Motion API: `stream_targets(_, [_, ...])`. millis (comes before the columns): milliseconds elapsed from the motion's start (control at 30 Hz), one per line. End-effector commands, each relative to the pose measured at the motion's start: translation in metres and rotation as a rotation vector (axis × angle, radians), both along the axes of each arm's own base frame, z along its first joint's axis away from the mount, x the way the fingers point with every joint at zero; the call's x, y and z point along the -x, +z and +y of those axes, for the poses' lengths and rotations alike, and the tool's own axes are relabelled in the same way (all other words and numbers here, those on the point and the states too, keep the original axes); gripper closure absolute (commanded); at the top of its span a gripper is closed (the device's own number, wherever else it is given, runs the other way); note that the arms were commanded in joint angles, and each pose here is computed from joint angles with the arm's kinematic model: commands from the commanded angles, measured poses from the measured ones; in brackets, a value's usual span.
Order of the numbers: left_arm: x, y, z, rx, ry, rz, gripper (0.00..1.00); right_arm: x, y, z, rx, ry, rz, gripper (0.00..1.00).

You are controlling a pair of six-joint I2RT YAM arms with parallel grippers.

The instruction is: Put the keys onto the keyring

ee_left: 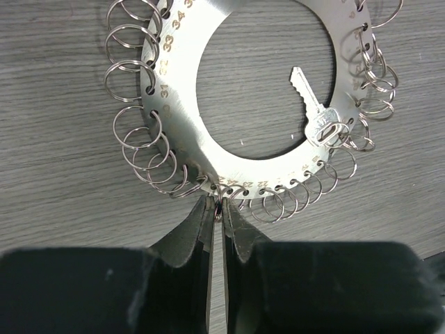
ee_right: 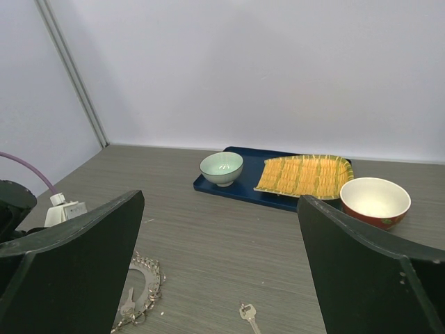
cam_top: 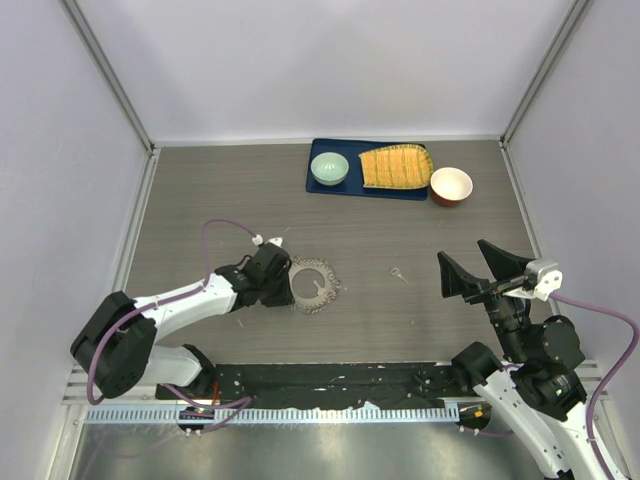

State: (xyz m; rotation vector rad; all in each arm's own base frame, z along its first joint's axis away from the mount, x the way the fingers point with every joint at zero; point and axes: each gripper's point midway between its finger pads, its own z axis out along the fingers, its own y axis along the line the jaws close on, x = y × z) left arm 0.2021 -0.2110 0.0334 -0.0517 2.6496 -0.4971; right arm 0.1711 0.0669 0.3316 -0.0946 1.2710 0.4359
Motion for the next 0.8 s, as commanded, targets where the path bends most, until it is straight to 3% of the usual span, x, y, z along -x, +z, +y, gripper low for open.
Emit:
stream_targets(0, [-0.013, 0.024, -0.009, 0.037, 0.001, -0.055, 0.88, 0.003, 0.013, 0.0, -0.017, 0.009, -0.051, 0.0])
stream_targets(333, [-0.015, 0.04, -0.002, 0.001, -0.026, -0.094, 0.99, 0.003, 0.013, 0.004, -0.006, 0.028, -0.052, 0.0])
stream_targets(400, [-0.014, 0.037, 0.001, -0.014, -0.023, -0.087, 0.9, 0.004, 0.013, 0.004, -0.005, 0.029, -0.054, 0.0])
stream_targets(467, [-0.01, 0.03, 0.004, -0.03, -0.024, -0.07, 0.73, 0.004, 0.014, 0.004, -0.003, 0.028, -0.056, 0.0])
stream_targets(667, [-0.009, 0.029, -0.006, -0.026, -0.046, -0.087, 0.62, 0.004, 0.013, 0.005, 0.002, 0.03, -0.054, 0.0])
stream_targets(767, [-0.01, 0.027, -0.003, -0.077, -0.053, -0.093, 0.63, 0.003, 0.012, 0.005, 0.003, 0.03, -0.052, 0.0])
